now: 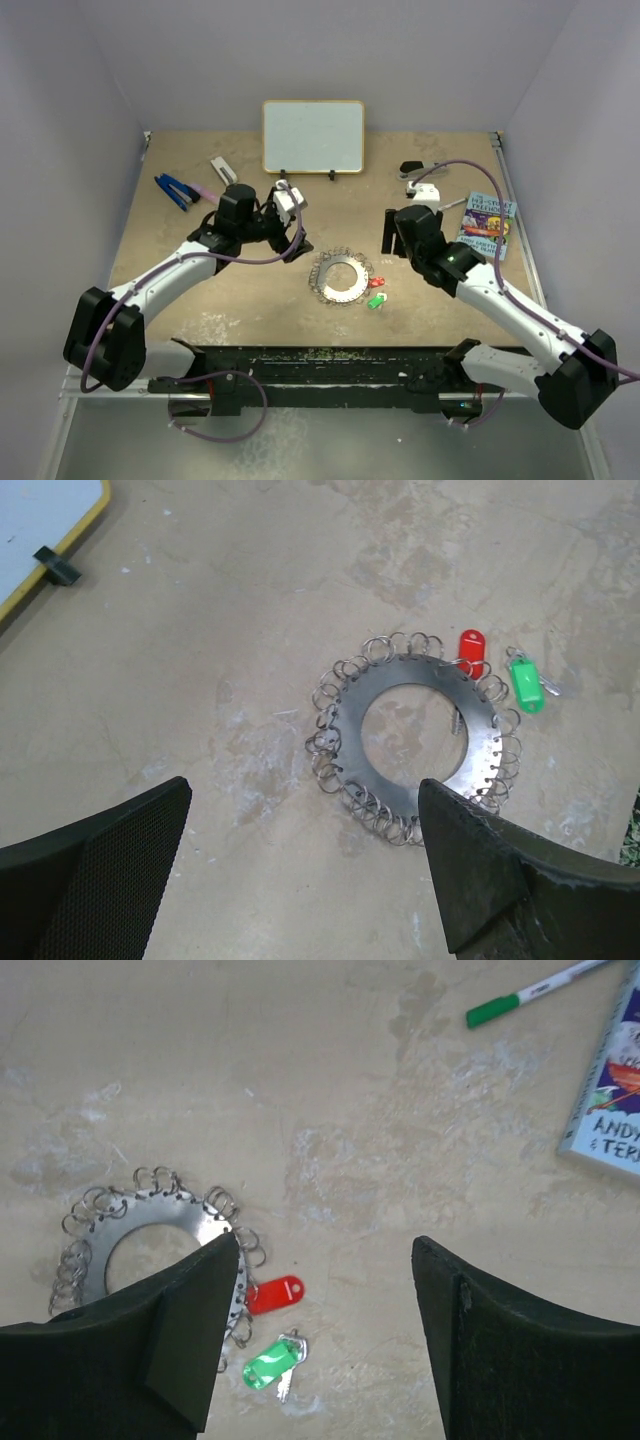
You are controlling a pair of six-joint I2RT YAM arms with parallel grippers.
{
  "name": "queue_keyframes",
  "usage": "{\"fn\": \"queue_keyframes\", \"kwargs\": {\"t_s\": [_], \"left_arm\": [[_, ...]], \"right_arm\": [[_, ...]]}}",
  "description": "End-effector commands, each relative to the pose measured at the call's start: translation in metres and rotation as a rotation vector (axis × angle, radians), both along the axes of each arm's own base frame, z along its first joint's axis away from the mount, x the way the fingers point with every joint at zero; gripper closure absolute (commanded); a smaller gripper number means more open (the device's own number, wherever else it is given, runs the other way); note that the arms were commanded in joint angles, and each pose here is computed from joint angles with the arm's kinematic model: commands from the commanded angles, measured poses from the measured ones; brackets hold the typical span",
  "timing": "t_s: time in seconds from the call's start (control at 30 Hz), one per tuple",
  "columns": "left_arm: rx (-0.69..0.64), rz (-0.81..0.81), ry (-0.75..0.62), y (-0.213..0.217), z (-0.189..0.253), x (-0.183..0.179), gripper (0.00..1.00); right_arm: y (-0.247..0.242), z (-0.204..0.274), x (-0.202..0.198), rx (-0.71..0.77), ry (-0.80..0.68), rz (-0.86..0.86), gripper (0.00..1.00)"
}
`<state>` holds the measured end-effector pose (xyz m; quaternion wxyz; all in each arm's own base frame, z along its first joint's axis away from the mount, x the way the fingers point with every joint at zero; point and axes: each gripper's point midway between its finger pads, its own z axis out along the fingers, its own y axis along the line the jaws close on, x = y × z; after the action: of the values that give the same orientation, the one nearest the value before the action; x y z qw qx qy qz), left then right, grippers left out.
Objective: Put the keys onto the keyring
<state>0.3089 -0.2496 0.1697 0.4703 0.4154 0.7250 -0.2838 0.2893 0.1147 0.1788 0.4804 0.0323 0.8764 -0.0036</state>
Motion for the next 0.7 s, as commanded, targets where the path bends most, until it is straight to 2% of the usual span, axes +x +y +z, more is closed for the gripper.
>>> {"fn": "queue_keyframes", "kwargs": {"t_s": [0.0,0.13,0.27,0.5,0.67], "left_arm": [[-0.098,-0.113,-0.071,-0.017,0.026,-0.012,0.02],[-0.102,-0.147,-0.024,-0.022,0.016,-0.015,0.02],[-0.082,-0.147,0.023,-0.023,-0.002,-0.014,0.03],[-0.071,-0.139,0.037,-0.023,-0.007,-0.013,0.03],[-0.077,-0.165,0.062,-0.026,-0.012,-0.016,0.03]], "right_arm": [[0.029,-0.01,-0.005,0.096,0.048,0.102,0.3],[0.049,-0.032,-0.01,0.149,0.11,0.162,0.43],[0.054,-0.054,-0.008,0.121,0.166,0.166,0.5],[0.054,-0.08,-0.013,0.087,0.252,0.153,0.6],[0.059,-0.091,-0.02,0.133,0.274,0.172,0.7]]}}
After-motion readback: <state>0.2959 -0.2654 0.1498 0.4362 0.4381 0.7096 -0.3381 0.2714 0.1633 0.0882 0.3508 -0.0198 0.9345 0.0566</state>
